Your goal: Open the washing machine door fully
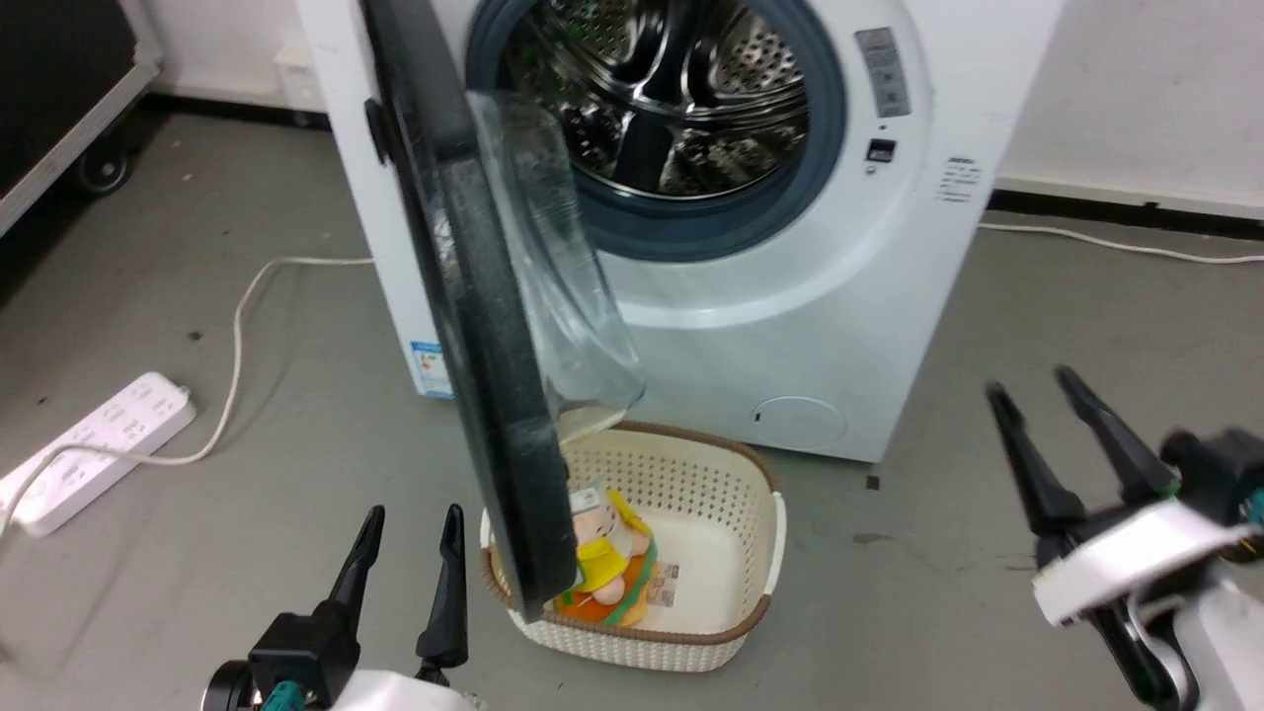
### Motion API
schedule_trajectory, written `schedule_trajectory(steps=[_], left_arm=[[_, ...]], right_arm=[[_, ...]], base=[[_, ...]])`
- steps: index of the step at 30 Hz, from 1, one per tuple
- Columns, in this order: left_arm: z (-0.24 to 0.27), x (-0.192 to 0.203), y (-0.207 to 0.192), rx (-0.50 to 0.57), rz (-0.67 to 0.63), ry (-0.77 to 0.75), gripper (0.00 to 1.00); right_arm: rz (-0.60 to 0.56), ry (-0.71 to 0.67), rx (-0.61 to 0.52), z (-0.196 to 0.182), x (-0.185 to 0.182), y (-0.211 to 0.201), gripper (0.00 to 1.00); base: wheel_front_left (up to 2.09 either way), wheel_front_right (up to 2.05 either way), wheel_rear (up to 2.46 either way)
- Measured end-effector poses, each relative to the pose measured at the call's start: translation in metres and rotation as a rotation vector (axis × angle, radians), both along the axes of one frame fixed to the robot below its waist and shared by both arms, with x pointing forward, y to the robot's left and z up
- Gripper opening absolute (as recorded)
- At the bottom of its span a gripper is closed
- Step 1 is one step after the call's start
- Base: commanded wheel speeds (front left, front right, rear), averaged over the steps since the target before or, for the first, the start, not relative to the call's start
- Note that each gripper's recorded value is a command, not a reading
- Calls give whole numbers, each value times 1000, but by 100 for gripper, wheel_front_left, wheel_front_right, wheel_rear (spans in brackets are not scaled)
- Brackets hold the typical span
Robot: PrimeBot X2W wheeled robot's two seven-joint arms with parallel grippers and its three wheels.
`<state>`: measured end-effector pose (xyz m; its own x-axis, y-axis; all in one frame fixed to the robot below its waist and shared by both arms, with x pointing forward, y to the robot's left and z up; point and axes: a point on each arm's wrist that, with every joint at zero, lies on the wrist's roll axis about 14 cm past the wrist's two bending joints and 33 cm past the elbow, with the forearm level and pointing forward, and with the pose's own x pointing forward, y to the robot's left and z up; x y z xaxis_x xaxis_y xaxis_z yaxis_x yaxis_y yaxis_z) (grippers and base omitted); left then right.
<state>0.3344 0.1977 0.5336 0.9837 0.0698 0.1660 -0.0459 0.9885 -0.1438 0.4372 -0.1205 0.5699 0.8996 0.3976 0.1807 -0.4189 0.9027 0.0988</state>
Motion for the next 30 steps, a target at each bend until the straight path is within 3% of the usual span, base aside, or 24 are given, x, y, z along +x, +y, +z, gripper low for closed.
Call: schedule_trajectory(steps=[4, 9, 16, 23, 24, 25, 30], left_arm=[[0, 0, -3, -5, -15, -1, 100], [-2, -1, -4, -14, -26, 2, 100], [-6, 1, -3, -13, -39, 13, 100], [-13, 4, -9, 2, -64, 35, 100], [-13, 4, -9, 2, -64, 35, 45], [-13, 4, -8, 3, -60, 36, 0], [-13, 3, -9, 11, -65, 36, 0]], right_arm=[[-156, -48, -83, -9, -22, -34, 100], [-254, -39, -122, -27, -61, -37, 100], [-304, 52, -168, -60, -92, -45, 100], [-292, 59, -146, -61, -94, -41, 100], [-292, 59, -146, -61, -94, -41, 100], [-290, 58, -144, -61, -94, -40, 100], [-286, 53, -138, -59, -94, -38, 100]], base=[[0, 0, 0], [0, 0, 0], [0, 0, 0], [0, 0, 0], [0, 0, 0], [0, 0, 0], [0, 0, 0]])
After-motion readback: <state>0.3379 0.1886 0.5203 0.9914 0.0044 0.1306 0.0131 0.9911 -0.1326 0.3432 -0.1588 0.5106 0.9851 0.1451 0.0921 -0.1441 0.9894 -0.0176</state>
